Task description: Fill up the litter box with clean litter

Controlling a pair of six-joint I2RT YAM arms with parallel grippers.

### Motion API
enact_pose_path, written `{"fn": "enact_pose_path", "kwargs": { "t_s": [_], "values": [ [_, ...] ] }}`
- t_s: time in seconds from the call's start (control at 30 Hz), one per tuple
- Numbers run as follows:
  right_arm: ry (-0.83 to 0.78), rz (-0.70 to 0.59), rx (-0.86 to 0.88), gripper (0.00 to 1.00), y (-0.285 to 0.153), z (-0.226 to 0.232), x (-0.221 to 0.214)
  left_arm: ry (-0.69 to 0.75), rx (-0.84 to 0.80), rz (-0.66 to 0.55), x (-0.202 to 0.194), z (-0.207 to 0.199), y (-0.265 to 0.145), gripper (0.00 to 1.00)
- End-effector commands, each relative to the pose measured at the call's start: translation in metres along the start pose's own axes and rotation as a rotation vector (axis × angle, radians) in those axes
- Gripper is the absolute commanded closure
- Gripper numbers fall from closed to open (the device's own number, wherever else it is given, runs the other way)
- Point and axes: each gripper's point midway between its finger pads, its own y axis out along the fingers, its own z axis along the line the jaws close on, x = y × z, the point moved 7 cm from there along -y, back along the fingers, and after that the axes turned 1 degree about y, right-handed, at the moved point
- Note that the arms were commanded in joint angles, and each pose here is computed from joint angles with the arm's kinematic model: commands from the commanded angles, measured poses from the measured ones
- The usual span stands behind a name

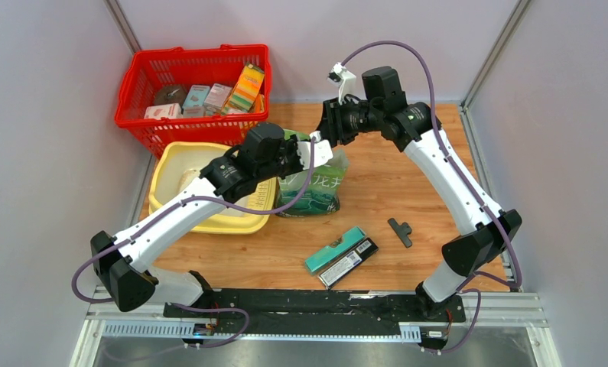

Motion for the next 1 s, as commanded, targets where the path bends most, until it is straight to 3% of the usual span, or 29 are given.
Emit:
{"fn": "enact_pose_path", "kwargs": {
  "t_s": [0.0, 0.17, 0.4, 0.47, 0.5, 0.63, 0.7, 0.8, 0.97],
  "values": [
    [-0.067, -0.057, -0.026, 0.60, -0.009, 0.003, 0.009, 0.020, 0.081, -0.059, 0.018, 0.018, -0.005, 1.00],
    [-0.074, -0.058, -0.030, 0.69, -0.011, 0.003, 0.007, 0.016, 0.090, -0.037, 0.014, 0.018, -0.004, 1.00],
    [-0.095, -0.065, -0.025, 1.00, -0.013, 0.004, 0.007, -0.006, 0.097, -0.034, 0.014, 0.017, -0.002, 1.00],
    [-0.131, -0.080, -0.011, 1.00, -0.017, 0.007, 0.011, -0.012, 0.100, -0.035, 0.014, 0.018, -0.002, 0.99],
    [-0.143, -0.092, 0.000, 1.00, -0.020, 0.009, 0.015, -0.012, 0.100, -0.038, 0.015, 0.018, -0.004, 0.89],
    [-0.151, -0.162, 0.095, 1.00, -0.047, 0.018, 0.038, -0.048, 0.098, -0.101, 0.022, 0.023, -0.025, 0.69],
    [-0.166, -0.212, 0.066, 1.00, -0.065, 0.015, 0.049, -0.122, 0.084, -0.183, 0.024, 0.030, -0.045, 0.59],
    [-0.191, -0.243, -0.014, 1.00, -0.083, 0.003, 0.052, -0.205, 0.050, -0.216, 0.015, 0.034, -0.060, 0.47],
    [-0.167, -0.259, -0.186, 1.00, -0.099, -0.026, 0.047, -0.315, -0.028, -0.137, -0.010, 0.040, -0.054, 0.42]
  ]
}}
